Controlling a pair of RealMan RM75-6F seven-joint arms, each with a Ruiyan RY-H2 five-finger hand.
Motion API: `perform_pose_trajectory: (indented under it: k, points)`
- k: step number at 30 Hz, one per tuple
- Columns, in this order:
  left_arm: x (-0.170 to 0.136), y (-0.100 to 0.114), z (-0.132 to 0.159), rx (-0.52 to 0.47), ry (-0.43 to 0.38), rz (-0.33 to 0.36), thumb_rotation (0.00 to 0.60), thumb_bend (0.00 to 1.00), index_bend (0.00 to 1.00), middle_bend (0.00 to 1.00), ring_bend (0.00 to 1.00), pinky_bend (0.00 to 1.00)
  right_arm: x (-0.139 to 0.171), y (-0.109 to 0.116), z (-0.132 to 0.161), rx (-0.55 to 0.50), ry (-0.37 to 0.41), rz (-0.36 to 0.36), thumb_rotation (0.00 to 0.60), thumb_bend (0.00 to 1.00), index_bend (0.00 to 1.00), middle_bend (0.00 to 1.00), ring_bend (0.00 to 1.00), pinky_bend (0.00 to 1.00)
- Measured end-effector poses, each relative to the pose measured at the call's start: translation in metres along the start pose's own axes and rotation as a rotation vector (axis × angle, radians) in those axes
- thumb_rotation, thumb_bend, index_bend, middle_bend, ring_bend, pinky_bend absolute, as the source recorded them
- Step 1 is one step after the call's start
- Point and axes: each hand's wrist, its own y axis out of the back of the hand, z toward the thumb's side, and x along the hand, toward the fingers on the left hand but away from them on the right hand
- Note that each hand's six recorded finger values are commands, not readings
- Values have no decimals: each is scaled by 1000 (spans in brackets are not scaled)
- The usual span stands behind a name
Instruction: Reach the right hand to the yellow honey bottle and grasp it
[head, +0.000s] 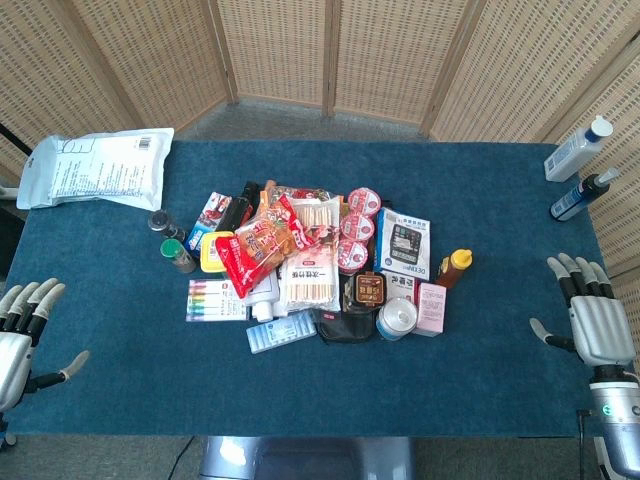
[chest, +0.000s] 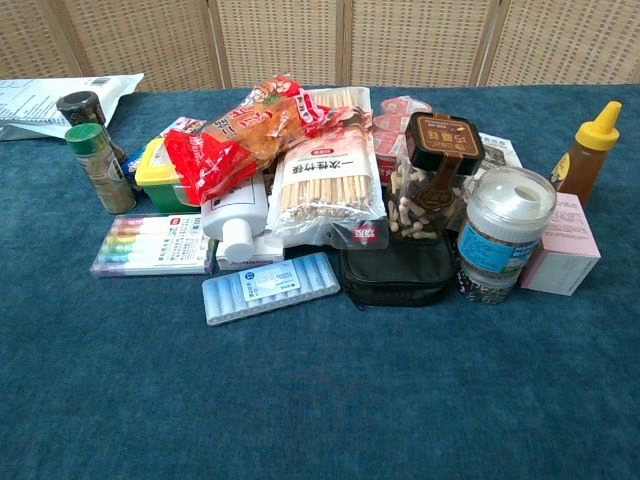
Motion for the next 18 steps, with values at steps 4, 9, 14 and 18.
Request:
perform_pose_trajectory:
  k: [4, 9, 14, 18]
  points:
    - [0, 1, 1, 1, -5, 5, 425, 284, 13, 53, 25, 0, -1, -3, 5, -30, 21, 11, 531, 270, 0, 34, 0, 0]
    - [1, 6, 3, 4, -14, 16, 424, 282, 12, 53, 25, 0, -5, -2, 10, -73, 37, 11, 527, 269, 0, 34, 0, 0]
    - [5, 9, 9, 6, -31, 17, 426, 283, 12, 53, 27, 0, -15, -3, 11, -149, 50, 20, 534, 270, 0, 34, 0, 0]
    - [8, 12, 15, 0, -48, 20, 424, 283, 12, 53, 25, 0, -30, -7, 9, -229, 56, 38, 546, 270, 0, 34, 0, 0]
